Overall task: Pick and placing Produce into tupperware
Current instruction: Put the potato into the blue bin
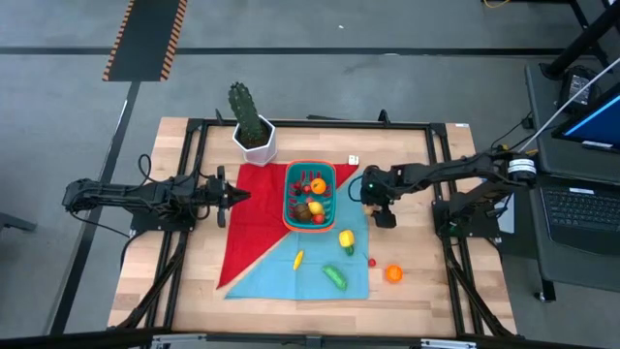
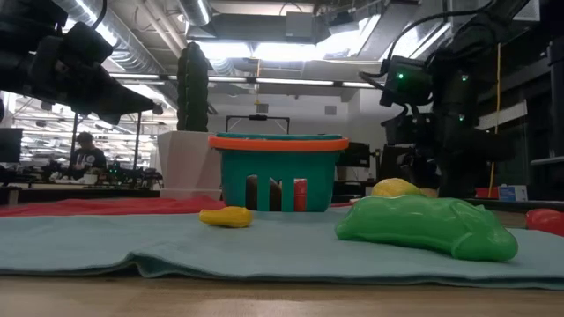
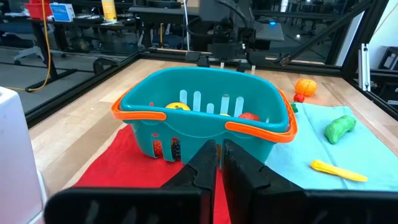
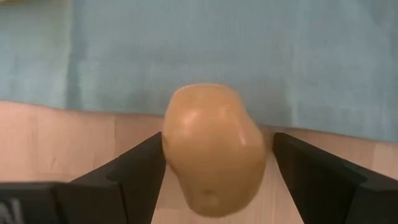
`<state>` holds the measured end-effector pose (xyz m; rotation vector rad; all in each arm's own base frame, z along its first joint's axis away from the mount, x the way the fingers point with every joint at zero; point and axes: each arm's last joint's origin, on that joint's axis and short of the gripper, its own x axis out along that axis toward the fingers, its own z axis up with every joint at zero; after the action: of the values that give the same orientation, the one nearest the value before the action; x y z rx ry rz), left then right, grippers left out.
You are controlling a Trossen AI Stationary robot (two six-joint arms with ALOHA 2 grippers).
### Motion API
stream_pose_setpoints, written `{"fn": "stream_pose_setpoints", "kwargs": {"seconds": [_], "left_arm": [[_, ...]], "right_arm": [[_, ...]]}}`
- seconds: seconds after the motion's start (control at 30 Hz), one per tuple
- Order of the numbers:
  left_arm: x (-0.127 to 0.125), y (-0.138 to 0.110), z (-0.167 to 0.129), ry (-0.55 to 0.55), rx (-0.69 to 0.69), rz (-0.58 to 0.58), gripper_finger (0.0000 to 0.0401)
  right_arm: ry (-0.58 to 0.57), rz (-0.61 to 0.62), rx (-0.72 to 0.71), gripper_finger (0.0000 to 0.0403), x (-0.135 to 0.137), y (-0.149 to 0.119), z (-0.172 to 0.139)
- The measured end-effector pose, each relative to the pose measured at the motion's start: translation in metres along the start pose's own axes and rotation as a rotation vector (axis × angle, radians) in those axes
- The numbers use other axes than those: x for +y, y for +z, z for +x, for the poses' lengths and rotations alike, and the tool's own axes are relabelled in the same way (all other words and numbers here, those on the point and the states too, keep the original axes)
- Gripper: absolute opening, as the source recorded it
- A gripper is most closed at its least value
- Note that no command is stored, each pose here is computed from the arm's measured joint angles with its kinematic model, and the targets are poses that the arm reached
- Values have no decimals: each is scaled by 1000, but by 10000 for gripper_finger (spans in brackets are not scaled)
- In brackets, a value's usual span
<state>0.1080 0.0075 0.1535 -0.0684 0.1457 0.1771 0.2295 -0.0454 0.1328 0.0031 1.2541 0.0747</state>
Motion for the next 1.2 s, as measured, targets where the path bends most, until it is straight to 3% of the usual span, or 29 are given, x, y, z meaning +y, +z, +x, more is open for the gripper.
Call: {"fn": "stream_pose_setpoints", "kwargs": {"seconds": [0.43,0.77,1.0,1.2], "left_arm": [[0,0,0,0,0,0,4],[0,0,0,0,0,0,31],[0,0,0,0,0,0,48],[0,0,0,0,0,0,61]], "right_arm": [[-1,24,-11,286,-1,2,3],[-5,27,-12,200,-1,2,3],[-4,127,-8,199,-2,2,3],[-7,133,-6,199,-2,2,3]]}}
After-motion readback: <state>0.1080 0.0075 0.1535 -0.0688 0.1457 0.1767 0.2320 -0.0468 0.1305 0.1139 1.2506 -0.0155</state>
